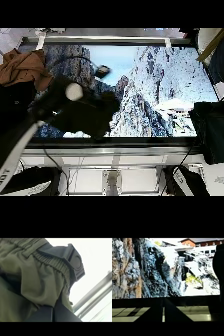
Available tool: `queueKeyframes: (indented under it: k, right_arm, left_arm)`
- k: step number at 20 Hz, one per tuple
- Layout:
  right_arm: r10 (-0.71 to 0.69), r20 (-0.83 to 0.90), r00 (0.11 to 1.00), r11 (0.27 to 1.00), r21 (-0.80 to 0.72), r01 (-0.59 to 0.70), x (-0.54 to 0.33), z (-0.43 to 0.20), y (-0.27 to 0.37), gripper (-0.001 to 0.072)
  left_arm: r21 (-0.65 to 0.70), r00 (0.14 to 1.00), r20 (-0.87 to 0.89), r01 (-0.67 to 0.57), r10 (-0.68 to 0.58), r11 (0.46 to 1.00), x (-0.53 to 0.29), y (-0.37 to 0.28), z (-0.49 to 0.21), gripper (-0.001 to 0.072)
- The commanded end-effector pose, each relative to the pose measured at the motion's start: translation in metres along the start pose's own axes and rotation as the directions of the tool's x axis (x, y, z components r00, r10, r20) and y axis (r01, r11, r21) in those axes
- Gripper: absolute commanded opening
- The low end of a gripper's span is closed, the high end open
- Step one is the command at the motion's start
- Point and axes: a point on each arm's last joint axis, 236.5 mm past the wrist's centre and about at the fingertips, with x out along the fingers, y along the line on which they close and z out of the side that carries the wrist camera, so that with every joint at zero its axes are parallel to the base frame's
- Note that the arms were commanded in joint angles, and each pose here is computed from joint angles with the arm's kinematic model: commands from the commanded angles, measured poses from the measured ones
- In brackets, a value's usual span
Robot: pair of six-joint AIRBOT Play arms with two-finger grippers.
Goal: Fold the clothes and pants, and hang the long-sleeved shirts on hangers.
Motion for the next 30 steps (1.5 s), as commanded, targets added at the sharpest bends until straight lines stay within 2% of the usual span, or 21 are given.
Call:
queueKeyframes:
  k: [1,2,3,5,7,9,11,13,15,17,19,20,25,27,30]
  right_arm:
    - [-0.028,0.026,0.999,1.0,-0.002,0.028,0.0,0.006,-0.007,0.0212]
    - [-0.024,0.036,0.999,1.0,0.0,0.024,0.0,0.009,-0.006,0.035]
    - [-0.01,0.036,0.999,1.0,0.003,0.01,0.002,0.01,-0.003,0.0429]
    - [0.023,0.027,0.999,1.0,0.012,-0.023,0.009,0.011,0.002,0.0433]
    - [0.061,-0.001,0.998,0.998,0.03,-0.061,0.022,0.007,0.008,0.0433]
    - [0.116,-0.039,0.993,0.992,0.058,-0.113,0.04,-0.003,0.017,0.0434]
    - [0.172,-0.076,0.982,0.982,0.095,-0.165,0.056,-0.017,0.027,0.0433]
    - [0.238,-0.088,0.967,0.965,0.136,-0.225,0.068,-0.027,0.041,0.0433]
    - [0.307,-0.075,0.949,0.94,0.177,-0.29,0.074,-0.029,0.057,0.0433]
    - [0.347,-0.066,0.935,0.924,0.196,-0.329,0.074,-0.029,0.066,0.0433]
    - [0.349,-0.064,0.935,0.923,0.196,-0.331,0.073,-0.028,0.066,0.0433]
    - [0.348,-0.063,0.935,0.923,0.196,-0.33,0.074,-0.028,0.066,0.0433]
    - [0.348,-0.062,0.935,0.923,0.197,-0.33,0.074,-0.028,0.066,0.0433]
    - [0.348,-0.062,0.936,0.923,0.197,-0.33,0.074,-0.028,0.066,0.0432]
    - [0.348,-0.062,0.935,0.923,0.197,-0.33,0.074,-0.028,0.066,0.0432]
  left_arm:
    - [0.103,0.972,0.18,0.136,-0.152,0.985,0.046,-0.098,0.043,0.0289]
    - [0.106,0.971,0.184,0.137,-0.155,0.985,0.062,-0.104,0.044,0.0579]
    - [0.099,0.974,0.171,0.131,-0.146,0.986,0.074,-0.1,0.041,0.0687]
    - [0.062,0.989,0.138,0.05,-0.058,0.997,0.075,-0.058,0.036,0.0685]
    - [0.008,0.991,0.05,-0.123,0.123,0.992,0.052,0.019,0.017,0.0675]
    - [-0.033,0.94,-0.069,-0.336,0.334,0.941,0.02,0.109,-0.013,0.0626]
    - [-0.251,0.909,-0.148,-0.416,0.39,0.874,0.002,0.177,-0.042,0.0625]
    - [-0.502,0.934,-0.197,-0.358,0.299,0.787,0.012,0.216,-0.073,0.0626]
    - [-0.69,0.966,-0.195,-0.257,0.169,0.676,0.032,0.235,-0.093,0.0625]
    - [-0.79,0.992,-0.121,-0.108,0.019,0.603,0.056,0.24,-0.098,0.0625]
    - [-0.845,0.997,0.009,0.05,-0.079,0.533,0.073,0.241,-0.084,0.0626]
    - [-0.852,0.993,0.058,0.102,-0.101,0.513,0.08,0.242,-0.077,0.0625]
    - [-0.88,0.989,0.117,0.147,-0.093,0.453,0.109,0.251,-0.072,0.0618]
    - [-0.873,0.99,0.126,0.144,-0.07,0.466,0.114,0.254,-0.069,0.0468]
    - [-0.858,0.99,0.106,0.139,-0.094,0.495,0.127,0.244,-0.071,0.0466]
